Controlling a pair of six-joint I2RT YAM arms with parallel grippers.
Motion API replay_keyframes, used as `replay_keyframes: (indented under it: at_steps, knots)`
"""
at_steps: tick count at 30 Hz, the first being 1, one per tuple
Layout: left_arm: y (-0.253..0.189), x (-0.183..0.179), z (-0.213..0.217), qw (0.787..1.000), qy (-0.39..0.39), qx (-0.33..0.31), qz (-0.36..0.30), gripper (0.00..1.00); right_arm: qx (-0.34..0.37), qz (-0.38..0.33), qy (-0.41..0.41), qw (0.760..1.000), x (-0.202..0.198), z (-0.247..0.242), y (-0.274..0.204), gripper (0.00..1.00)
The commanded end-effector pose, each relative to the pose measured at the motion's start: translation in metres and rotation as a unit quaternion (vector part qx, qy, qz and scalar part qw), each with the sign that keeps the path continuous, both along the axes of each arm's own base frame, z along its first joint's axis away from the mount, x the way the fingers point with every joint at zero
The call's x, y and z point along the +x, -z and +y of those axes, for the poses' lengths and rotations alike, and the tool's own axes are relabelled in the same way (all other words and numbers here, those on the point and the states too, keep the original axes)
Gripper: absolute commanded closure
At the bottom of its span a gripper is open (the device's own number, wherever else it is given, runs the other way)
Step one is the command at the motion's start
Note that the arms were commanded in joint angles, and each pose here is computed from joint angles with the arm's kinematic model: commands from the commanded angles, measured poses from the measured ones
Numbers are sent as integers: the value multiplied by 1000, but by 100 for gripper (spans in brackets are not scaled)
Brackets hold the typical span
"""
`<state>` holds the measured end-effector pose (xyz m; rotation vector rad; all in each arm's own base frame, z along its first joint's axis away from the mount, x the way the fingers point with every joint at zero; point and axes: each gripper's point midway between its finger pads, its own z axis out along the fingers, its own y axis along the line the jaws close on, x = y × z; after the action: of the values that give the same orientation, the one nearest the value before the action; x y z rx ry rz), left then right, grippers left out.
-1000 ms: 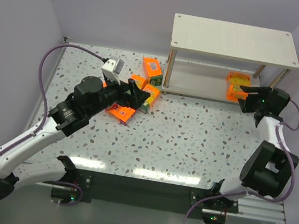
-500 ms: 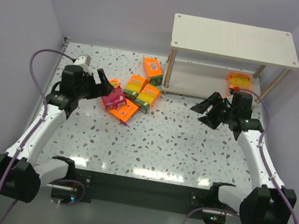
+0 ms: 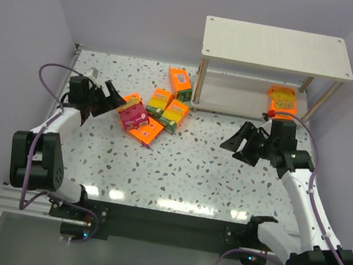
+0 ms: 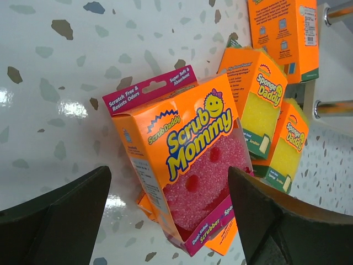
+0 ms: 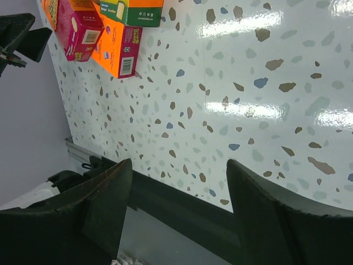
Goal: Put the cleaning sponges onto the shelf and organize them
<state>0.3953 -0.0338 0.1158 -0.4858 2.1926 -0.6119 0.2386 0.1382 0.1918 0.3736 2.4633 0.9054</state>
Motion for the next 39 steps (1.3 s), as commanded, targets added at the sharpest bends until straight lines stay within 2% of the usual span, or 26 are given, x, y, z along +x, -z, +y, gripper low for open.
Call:
replay_keyframes:
  at_steps: [1, 6, 11, 17, 20, 24, 27, 31, 32, 34, 35, 39]
  knots:
    - [-19, 13, -4, 998, 5, -26, -61, 8, -5, -1, -15, 1000, -15, -1, 2, 27]
    - [-11, 12, -12, 993, -10, -76, -85, 7, -5, 6, -17, 1000, -20, -1, 9, 27]
    - [17, 5, -18, 994, -6, -97, -52, 9, -10, 9, -18, 1000, -22, -2, 12, 27]
    - [31, 5, -22, 992, -4, -118, -48, 11, -5, 14, -18, 1000, -20, -1, 17, 27]
    - [27, 13, -27, 989, 10, -132, -61, 20, -6, 14, -19, 1000, -19, -1, 18, 28]
    - [17, 15, -31, 988, 34, -130, -77, 45, -8, 12, -21, 1000, -19, -1, 18, 28]
    - [7, 12, -33, 986, 57, -131, -86, 53, -6, 11, -22, 1000, -20, 0, 18, 29]
    - [-14, 0, -38, 982, 95, -128, -100, 55, -7, 8, -26, 1000, -19, 0, 15, 29]
    - [-11, -7, -39, 984, 105, -117, -85, 55, -7, 5, -27, 1000, -19, 0, 13, 29]
    - [-33, -14, -40, 982, 124, -101, -105, 54, -6, 0, -30, 1000, -18, 1, 9, 29]
    - [-33, -24, -43, 982, 132, -101, -91, 54, -5, 1, -33, 999, -18, 1, 8, 29]
    - [-53, -56, -69, 963, 221, -110, -109, 50, -20, 4, -38, 999, -20, -2, 7, 28]
